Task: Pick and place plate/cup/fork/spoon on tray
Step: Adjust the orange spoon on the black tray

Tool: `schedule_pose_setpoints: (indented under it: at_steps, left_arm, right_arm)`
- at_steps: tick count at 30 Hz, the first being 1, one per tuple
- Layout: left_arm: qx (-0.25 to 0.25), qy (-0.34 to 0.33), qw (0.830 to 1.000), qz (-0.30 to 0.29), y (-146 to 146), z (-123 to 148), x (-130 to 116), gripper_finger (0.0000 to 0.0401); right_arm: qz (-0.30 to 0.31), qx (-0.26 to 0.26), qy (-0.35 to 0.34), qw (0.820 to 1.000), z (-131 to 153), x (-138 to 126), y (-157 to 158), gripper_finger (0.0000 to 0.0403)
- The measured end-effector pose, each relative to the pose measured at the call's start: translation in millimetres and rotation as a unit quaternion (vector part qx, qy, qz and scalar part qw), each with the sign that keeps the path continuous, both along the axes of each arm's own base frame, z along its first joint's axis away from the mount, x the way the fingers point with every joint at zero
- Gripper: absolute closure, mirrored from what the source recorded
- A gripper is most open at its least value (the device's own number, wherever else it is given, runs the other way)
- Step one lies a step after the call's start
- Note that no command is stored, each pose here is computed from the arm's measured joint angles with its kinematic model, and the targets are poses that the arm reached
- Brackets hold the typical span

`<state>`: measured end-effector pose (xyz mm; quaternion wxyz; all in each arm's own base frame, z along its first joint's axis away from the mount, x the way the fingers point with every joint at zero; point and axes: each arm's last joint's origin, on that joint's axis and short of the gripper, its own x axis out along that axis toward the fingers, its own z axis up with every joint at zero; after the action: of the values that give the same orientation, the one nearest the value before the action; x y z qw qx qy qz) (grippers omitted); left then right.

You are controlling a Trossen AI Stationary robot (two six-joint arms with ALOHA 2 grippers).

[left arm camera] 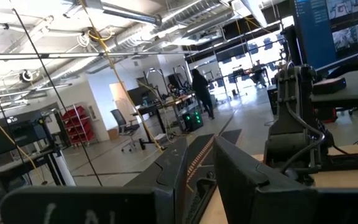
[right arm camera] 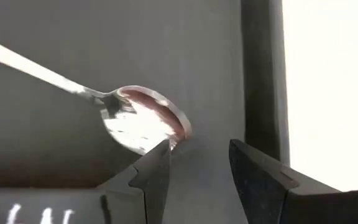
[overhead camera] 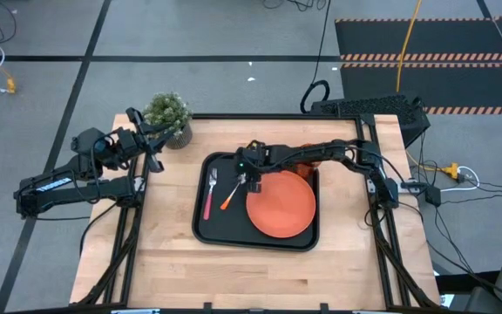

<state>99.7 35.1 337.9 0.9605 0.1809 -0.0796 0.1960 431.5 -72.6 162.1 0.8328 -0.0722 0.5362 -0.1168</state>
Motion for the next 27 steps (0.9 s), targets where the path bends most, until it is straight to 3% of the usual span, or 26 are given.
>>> schedule_pose_setpoints:
  at_steps: [13,22,27]
  left_arm:
    - [-0.001,0.002,1.000,0.000,0,0,0,0.0320]
    - [-0.001,0.001,1.000,0.000,0,0,0,0.0320]
    - [0.000,-0.002,1.000,0.000,0,0,0,0.0320]
  right_arm:
    - [-0.016,0.007,0.004,1.000,-6,-4,-1,0.0245]
    - [-0.004,0.031,-0.033,0.999,-17,-2,7,0.0246]
    - [0.005,0.025,-0.058,0.998,-14,3,10,0.0273]
